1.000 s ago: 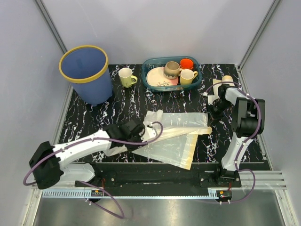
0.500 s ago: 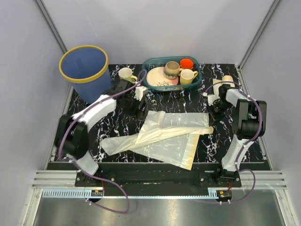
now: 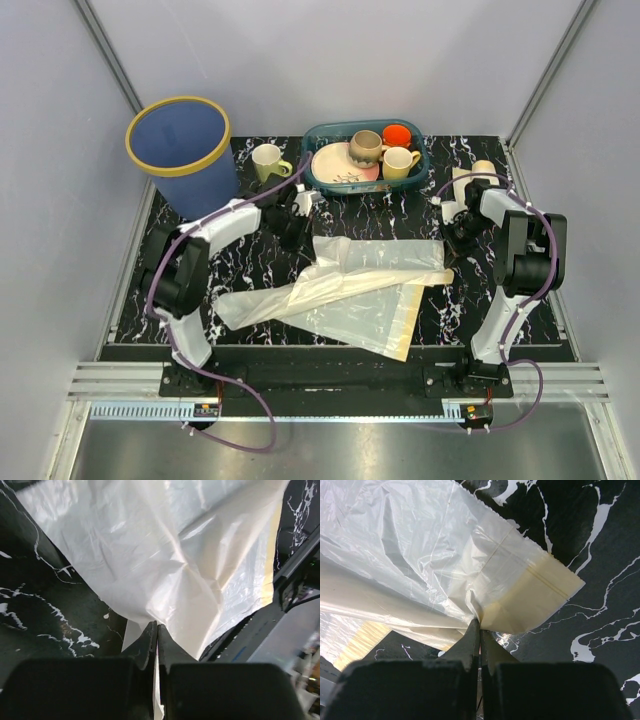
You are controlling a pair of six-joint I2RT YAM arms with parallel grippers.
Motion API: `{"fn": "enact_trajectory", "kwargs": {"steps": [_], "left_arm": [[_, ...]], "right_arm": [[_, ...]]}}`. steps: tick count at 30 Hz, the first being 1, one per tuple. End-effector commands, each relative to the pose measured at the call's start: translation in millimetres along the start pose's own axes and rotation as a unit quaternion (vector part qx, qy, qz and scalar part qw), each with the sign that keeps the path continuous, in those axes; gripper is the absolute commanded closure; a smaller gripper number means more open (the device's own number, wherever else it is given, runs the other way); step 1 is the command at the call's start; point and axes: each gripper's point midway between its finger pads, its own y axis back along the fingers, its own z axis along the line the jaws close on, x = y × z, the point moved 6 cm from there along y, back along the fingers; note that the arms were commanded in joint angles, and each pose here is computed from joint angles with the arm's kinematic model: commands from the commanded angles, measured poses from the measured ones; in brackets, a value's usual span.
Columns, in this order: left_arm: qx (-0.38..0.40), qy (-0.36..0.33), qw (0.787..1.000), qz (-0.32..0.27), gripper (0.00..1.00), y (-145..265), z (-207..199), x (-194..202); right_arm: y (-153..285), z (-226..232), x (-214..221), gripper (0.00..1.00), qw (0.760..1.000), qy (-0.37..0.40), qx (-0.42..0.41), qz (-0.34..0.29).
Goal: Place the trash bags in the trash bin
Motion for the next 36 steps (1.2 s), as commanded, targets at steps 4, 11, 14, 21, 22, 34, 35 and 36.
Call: {"fn": "enact_trajectory", "kwargs": {"steps": [4,11,14,21,22,34,35,36], "left_arm": [[-0.015,-0.303,0.950,-0.069,1.00,33.1,-92.4,6.4],[-0.050,-0.209,0.974,-0.073,0.47,26.6,-71.3,27.4],[-0.070,-0.113,0.981,-0.140,0.17,45.8,-41.2,1.2],[-0.053,-0.001,0.995,-0.090,0.19,8.0,5.1,-27.3],[-0.046,0.014,0.995,-0.085,0.21,3.4,10.2,-30.0],[0.037,-0.098,0.983,-0.148,0.98,3.8,-48.3,-49.2],[0.035,-0.152,0.974,-0.164,1.00,16.7,-66.2,-47.5],[0.028,-0.178,0.970,-0.163,1.00,18.4,-75.5,-41.4]], "right_arm": [[12.1,1.3,-11.0,1.00,0.999,0.015,0.011,-0.029],[16.6,3.5,-11.3,1.00,0.999,0.015,0.009,-0.031],[16.1,4.0,-8.8,1.00,0.999,0.018,0.009,-0.029],[12.8,4.4,-9.6,1.00,1.000,0.010,0.004,-0.029],[13.3,4.8,-10.4,1.00,1.000,0.009,0.004,-0.029],[11.5,3.3,-14.9,1.00,1.000,0.006,0.002,-0.031],[11.4,3.9,-15.1,1.00,1.000,0.005,0.002,-0.031],[10.6,4.0,-15.8,1.00,1.000,0.006,0.001,-0.031]]}}
